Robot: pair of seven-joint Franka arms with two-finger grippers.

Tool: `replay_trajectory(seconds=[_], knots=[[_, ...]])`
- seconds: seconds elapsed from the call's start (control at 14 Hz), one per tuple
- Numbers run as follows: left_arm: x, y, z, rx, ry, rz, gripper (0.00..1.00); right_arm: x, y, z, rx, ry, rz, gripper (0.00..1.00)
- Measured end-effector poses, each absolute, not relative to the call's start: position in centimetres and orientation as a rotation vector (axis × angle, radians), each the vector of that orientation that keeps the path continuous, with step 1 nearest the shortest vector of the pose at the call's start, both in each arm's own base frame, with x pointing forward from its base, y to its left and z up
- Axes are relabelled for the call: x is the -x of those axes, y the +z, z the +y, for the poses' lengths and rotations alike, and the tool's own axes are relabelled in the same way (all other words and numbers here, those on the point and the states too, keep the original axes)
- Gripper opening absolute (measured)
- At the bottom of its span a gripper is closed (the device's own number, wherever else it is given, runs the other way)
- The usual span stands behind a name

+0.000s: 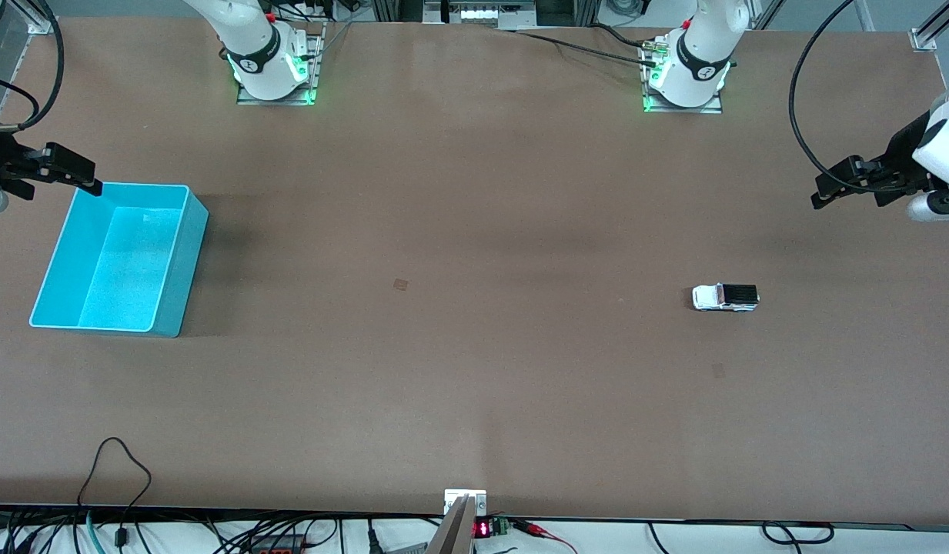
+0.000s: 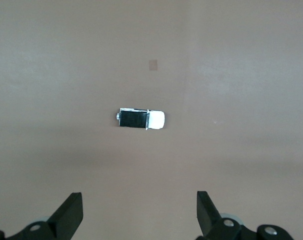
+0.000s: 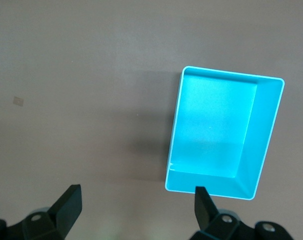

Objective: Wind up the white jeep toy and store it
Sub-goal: 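Reach the left gripper down to the white toy jeep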

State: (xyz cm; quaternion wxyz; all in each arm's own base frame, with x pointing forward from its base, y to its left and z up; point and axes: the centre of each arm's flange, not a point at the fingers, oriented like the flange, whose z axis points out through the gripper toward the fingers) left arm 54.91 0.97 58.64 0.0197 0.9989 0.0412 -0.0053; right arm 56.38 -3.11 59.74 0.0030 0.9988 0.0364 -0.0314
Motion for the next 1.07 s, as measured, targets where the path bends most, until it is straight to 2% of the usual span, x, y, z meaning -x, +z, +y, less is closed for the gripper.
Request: replay_trajectory(seconds=[0.43, 0.79, 1.07], knots=[[-54.6, 57.0, 0.9, -3.101, -0.074, 0.125, 1.00, -56.4, 59.7, -3.2, -3.132, -0.098, 0.113, 1.00], [-54.7, 48.5, -0.3, -3.094, -0.235, 0.091, 1.00, -56.4, 59.7, -3.1, -3.132, -0.099, 0.113, 1.00], [-56.9, 39.5, -0.1, -3.055, -0.353, -0.073, 1.00, -56.5, 59.3, -3.1, -3.132, -0.113, 0.115, 1.00]])
